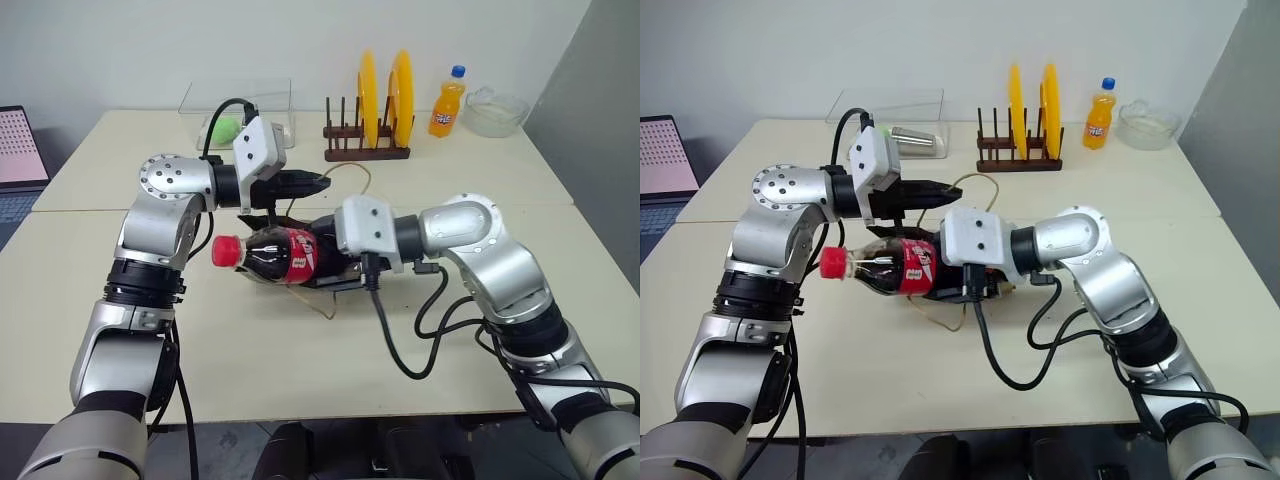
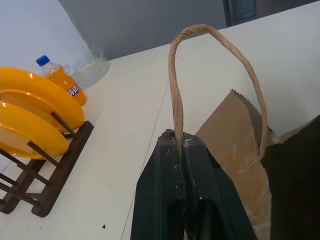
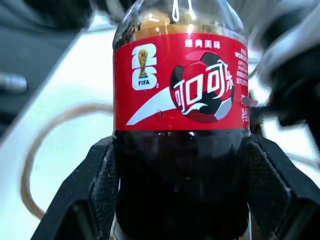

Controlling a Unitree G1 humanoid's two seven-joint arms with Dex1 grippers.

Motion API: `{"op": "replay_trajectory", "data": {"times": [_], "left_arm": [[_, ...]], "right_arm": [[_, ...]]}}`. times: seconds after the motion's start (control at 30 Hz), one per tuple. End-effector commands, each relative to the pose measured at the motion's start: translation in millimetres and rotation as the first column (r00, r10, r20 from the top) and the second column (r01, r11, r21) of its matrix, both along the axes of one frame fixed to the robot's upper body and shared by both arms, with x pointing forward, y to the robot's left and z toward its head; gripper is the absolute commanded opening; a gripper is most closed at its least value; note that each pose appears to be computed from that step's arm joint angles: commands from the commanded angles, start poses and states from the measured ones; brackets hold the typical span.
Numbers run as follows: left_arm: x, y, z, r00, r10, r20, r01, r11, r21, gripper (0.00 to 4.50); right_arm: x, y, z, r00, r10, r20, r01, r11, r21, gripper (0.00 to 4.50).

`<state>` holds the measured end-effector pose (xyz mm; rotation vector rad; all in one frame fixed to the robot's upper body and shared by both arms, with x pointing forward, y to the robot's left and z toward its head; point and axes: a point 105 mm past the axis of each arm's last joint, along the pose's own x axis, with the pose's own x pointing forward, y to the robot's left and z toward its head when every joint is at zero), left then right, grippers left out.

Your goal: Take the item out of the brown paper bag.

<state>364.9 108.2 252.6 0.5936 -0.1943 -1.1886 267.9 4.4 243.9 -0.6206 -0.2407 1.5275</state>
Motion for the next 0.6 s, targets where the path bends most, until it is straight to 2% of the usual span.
{"op": "replay_trajectory", "data": {"times": [0.03,0.17,0.27,0.33,0.4,0.47,0.6], "left_arm": [[-2,-3,13,0.999,-0.014,0.048,0.014,1.0,0.0,0.0],[-2,-3,13,0.999,-0.012,0.049,0.012,1.0,0.001,0.0],[-3,-2,12,0.999,-0.007,0.048,0.007,1.0,0.0,0.0],[-4,0,11,0.999,-0.004,0.048,0.004,1.0,0.001,0.0],[-4,2,11,0.999,0.004,0.049,-0.004,1.0,0.002,0.0],[-5,3,11,0.999,0.009,0.05,-0.009,1.0,0.002,0.0],[-5,3,10,0.999,0.01,0.05,-0.01,1.0,0.001,0.0]], "right_arm": [[-8,-12,44,1.0,0.005,-0.015,-0.002,0.983,0.183,3.03],[4,-34,72,0.994,-0.086,-0.067,0.103,0.944,0.313,3.03],[22,-73,99,0.966,-0.242,-0.086,0.256,0.87,0.422,3.03],[29,-98,111,0.937,-0.336,-0.095,0.341,0.819,0.462,3.03],[39,-132,112,0.875,-0.476,-0.088,0.462,0.766,0.447,3.03],[52,-167,96,0.776,-0.628,-0.06,0.603,0.712,0.358,3.03],[72,-213,51,0.631,-0.775,-0.025,0.766,0.619,0.174,3.03]]}}
